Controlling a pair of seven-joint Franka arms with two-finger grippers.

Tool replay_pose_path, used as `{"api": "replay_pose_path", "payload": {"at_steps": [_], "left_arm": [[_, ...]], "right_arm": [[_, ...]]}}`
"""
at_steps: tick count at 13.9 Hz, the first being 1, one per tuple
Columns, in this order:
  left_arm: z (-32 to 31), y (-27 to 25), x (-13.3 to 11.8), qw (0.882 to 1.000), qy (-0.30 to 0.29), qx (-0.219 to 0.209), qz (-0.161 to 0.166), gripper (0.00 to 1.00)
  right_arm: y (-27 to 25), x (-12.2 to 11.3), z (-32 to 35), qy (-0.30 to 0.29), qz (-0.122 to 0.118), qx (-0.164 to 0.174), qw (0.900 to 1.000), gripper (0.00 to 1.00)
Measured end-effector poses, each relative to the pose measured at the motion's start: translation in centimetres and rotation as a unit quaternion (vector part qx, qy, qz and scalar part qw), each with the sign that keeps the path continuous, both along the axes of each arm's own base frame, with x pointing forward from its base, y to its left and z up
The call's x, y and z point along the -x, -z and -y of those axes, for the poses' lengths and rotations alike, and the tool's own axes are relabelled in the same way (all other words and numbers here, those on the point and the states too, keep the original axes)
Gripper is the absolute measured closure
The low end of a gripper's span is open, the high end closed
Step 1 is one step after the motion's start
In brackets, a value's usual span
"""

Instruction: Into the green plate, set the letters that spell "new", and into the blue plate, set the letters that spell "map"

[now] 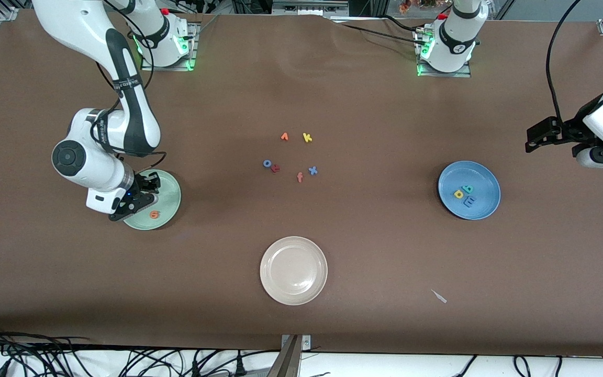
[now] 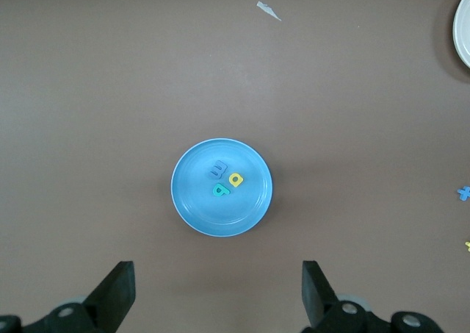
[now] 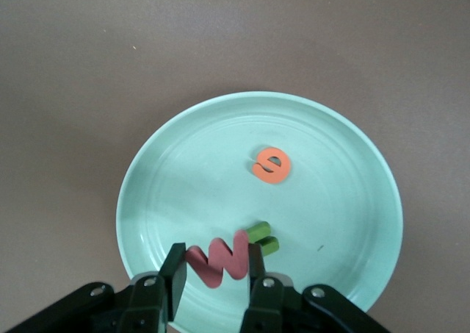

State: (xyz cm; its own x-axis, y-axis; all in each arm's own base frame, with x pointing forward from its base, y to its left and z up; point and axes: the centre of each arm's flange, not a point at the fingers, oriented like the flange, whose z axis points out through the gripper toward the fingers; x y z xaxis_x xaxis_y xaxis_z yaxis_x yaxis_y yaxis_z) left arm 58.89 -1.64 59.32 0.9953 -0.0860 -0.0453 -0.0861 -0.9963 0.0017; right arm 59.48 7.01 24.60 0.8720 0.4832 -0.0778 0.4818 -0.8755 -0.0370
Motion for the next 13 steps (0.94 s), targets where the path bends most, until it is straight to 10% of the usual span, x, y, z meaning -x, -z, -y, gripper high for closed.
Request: {"api": "replay_pose_path", "payload": {"at_steps": [3, 9, 13], "left_arm": [[0.0, 0.0, -0.1, 1.0, 0.0, 0.0, 0.002, 0.0], [0.0, -0.1, -0.2, 1.0, 0.0, 0.0, 0.007, 0.0], [0.0, 0.0, -0.2, 1.0, 0.0, 0.0, 0.008, 0.0]], "right_arm": [[0.1, 0.0, 0.0, 0.003, -0.002, -0.001, 1.0, 0.56], [-0.1, 0.0, -0.1, 0.007, 0.0, -0.004, 1.0, 0.0], [-2.5, -1.3, -0.9, 0.003, 0.008, -0.012, 1.0, 0.0]]}}
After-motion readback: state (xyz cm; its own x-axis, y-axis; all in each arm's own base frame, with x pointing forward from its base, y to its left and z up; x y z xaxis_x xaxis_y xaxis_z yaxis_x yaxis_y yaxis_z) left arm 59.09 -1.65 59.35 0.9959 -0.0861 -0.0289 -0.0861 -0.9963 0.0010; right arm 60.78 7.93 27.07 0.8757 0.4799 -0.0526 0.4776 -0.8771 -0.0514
